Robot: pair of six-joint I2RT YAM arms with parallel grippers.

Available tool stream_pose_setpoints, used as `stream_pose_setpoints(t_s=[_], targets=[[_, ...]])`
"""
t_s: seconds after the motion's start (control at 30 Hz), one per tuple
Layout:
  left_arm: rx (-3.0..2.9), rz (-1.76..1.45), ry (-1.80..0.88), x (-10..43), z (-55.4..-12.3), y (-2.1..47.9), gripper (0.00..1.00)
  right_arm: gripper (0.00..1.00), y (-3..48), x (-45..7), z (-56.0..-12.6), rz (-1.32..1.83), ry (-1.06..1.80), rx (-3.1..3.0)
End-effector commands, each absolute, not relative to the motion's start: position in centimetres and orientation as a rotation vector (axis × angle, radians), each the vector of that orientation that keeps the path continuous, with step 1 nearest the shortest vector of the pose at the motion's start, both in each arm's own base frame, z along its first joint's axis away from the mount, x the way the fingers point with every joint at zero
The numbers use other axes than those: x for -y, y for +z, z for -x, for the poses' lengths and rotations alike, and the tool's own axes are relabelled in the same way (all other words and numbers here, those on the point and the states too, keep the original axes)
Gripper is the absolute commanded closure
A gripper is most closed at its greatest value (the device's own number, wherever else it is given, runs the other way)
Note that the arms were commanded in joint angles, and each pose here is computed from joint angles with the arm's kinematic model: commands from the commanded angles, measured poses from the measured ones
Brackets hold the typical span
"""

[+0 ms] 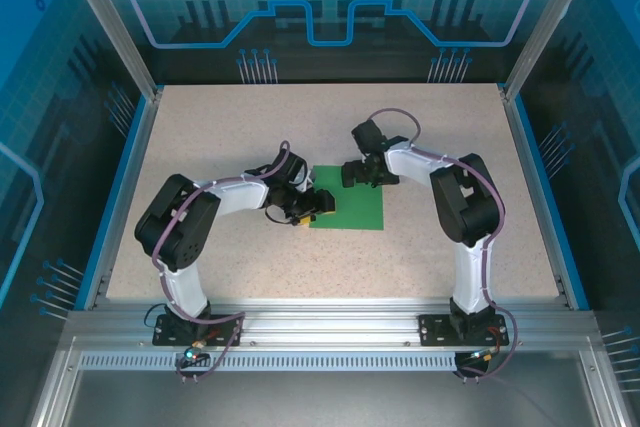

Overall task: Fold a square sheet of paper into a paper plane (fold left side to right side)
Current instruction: Pick up the square sheet of paper from the center of the table.

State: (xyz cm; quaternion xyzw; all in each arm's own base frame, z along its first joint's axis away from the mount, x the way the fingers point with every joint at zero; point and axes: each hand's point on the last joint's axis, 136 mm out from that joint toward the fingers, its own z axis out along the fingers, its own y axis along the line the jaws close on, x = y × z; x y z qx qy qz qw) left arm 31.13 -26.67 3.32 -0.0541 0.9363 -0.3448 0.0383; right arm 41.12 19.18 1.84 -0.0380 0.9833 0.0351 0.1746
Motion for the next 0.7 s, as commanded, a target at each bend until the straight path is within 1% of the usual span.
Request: stream_pose_setpoints(t_s=[0.0,0.2,0.33,0.43,0.6,0.67], targets=[[-2.929,0.181,-0.973,26.2,-30.7,1.9,0.32,0.00,0.8,-20.9,-37.9,0.161,0.157,-2.870],[-2.933,0.182,-0.965,26.3,-30.8,1.7,0.34,0.03,1.2,-21.8,-36.3,0.200,0.164,-2.880],[-2.921,0.178,-0.970,26.4,-30.9,2.0,0.34,0.11,1.8,-22.4,-35.8,0.220,0.197,-2.880],[-2.899,0.176,-0.985,26.5,-31.2,2.5,0.34,0.20,2.4,-22.6,-35.6,0.237,0.217,-2.875],[-2.843,0.155,-1.006,26.7,-31.7,4.1,0.32,0.46,3.3,-22.6,-35.8,0.270,0.227,-2.854],[-2.814,0.144,-1.002,26.5,-32.0,5.0,0.29,0.54,3.9,-22.5,-35.9,0.277,0.230,-2.840]])
